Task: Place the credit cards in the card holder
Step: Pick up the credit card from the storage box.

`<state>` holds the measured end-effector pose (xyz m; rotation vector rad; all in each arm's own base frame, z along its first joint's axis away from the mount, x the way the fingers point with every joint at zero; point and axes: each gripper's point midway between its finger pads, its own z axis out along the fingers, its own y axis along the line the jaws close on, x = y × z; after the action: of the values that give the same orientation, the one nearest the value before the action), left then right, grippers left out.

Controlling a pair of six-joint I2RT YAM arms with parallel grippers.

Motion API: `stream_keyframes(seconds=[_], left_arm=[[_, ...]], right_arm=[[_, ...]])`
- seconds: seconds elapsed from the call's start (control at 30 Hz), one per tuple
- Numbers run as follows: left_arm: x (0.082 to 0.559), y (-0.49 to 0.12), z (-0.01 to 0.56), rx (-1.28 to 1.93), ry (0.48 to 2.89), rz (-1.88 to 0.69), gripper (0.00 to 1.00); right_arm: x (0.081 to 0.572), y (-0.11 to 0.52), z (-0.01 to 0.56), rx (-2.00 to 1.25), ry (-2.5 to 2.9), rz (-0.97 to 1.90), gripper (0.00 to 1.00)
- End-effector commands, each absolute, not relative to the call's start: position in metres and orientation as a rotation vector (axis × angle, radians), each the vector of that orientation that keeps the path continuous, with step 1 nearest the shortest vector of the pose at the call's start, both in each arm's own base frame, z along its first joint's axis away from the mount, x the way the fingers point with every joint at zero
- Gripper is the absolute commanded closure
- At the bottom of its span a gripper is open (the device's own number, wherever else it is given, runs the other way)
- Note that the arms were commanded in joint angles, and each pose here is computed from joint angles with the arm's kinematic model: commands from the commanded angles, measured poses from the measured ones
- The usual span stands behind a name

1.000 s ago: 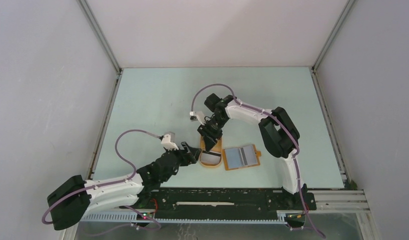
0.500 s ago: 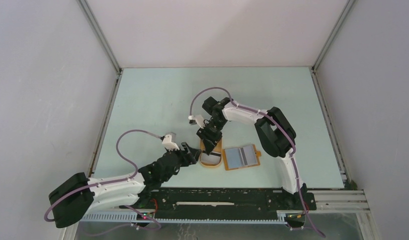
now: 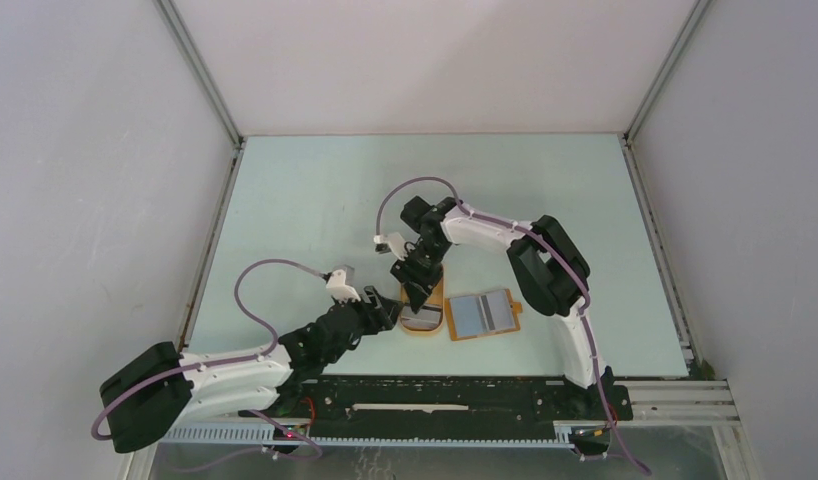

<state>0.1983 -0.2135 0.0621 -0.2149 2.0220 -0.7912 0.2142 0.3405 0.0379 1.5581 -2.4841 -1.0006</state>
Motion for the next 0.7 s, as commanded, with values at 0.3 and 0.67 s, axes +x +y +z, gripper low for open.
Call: stream_keyframes(seconds=[0.3, 0.67], left_arm=[[0.201, -0.215, 0.067, -0.239, 2.001, -0.814, 0.3], [0.2, -0.214, 0.066, -0.239, 2.002, -0.818, 0.31]], right_arm=[[0.217, 0.343, 0.041, 1.624, -2.483, -0.957, 0.42], [0.218, 0.343, 0.051, 1.674, -2.482, -0.958, 0.38]])
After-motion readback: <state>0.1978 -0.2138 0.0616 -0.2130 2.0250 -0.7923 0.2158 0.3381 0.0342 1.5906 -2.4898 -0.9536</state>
